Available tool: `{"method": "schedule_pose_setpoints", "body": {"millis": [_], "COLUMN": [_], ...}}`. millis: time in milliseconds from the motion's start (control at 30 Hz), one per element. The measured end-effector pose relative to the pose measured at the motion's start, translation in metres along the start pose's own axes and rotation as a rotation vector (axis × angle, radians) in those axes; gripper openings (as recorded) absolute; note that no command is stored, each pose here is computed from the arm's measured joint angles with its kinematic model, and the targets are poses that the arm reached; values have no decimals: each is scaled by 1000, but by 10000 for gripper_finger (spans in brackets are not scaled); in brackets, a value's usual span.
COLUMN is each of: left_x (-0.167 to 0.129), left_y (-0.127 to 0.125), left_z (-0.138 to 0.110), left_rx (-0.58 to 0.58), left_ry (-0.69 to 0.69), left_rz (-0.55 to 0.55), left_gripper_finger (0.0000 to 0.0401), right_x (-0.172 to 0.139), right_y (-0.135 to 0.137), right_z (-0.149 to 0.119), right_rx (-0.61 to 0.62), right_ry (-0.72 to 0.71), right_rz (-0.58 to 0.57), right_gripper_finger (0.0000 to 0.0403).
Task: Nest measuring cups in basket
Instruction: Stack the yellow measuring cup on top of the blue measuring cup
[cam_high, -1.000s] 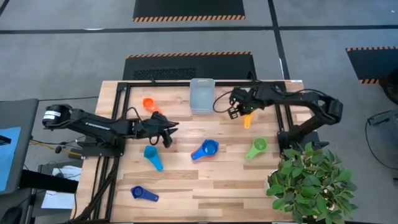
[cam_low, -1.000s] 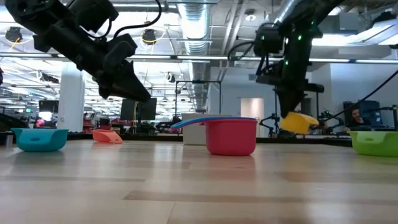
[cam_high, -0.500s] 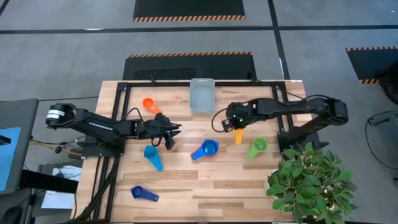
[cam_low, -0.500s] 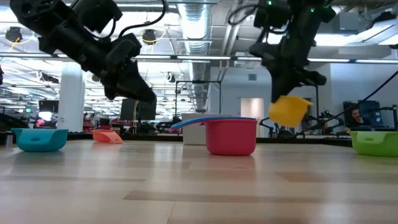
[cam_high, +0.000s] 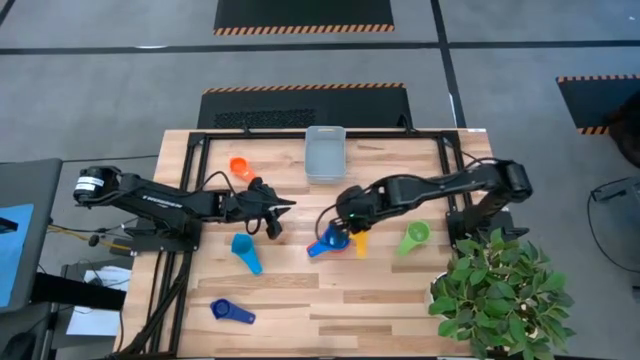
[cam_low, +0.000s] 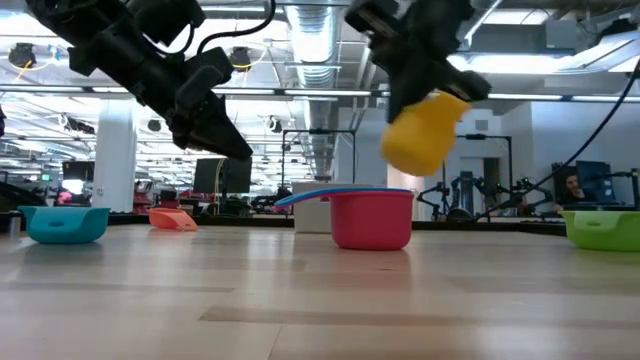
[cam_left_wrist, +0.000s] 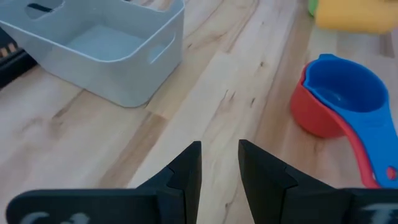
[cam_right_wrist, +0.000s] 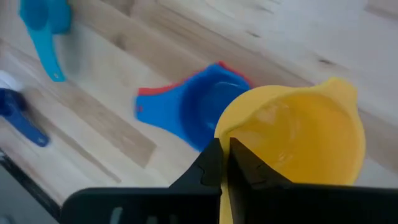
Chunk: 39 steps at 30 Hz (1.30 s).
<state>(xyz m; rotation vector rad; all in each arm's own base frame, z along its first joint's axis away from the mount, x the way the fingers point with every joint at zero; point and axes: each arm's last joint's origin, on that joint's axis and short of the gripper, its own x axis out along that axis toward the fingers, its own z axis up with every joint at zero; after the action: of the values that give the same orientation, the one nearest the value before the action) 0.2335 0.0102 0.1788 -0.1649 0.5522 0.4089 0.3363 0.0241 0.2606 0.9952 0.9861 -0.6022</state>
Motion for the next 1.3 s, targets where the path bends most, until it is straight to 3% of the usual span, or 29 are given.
{"method": "schedule_pose_setpoints", "body": {"millis": [167,367,633,833,1000,1167,1300], "left_x": [1,0,0,0,0,0,0], "left_y": [2,2,3,3,3,3,3], "left_z": [1,0,-3,-4,-4,-4,-5], "left_rx": [3,17,30,32,31,25,28], "left_ry": [-2,5,38,43,41,43,50], "left_rz": [7,9,15,20,20,20,21], "left_gripper_finger": [93,93,93,93,93,93,93], "right_x": [8,27,54,55,42,22,6], "right_y": [23,37,31,30,31,26,18], "right_z": [6,16,22,31,41,45,41], "right_rx": [49,135,222,236,165,77,-195], "right_ry": [34,107,188,187,154,111,154], "right_rz": [16,39,-26,11,78,75,59], "right_gripper_finger": [18,48,68,86,101,107,102]}}
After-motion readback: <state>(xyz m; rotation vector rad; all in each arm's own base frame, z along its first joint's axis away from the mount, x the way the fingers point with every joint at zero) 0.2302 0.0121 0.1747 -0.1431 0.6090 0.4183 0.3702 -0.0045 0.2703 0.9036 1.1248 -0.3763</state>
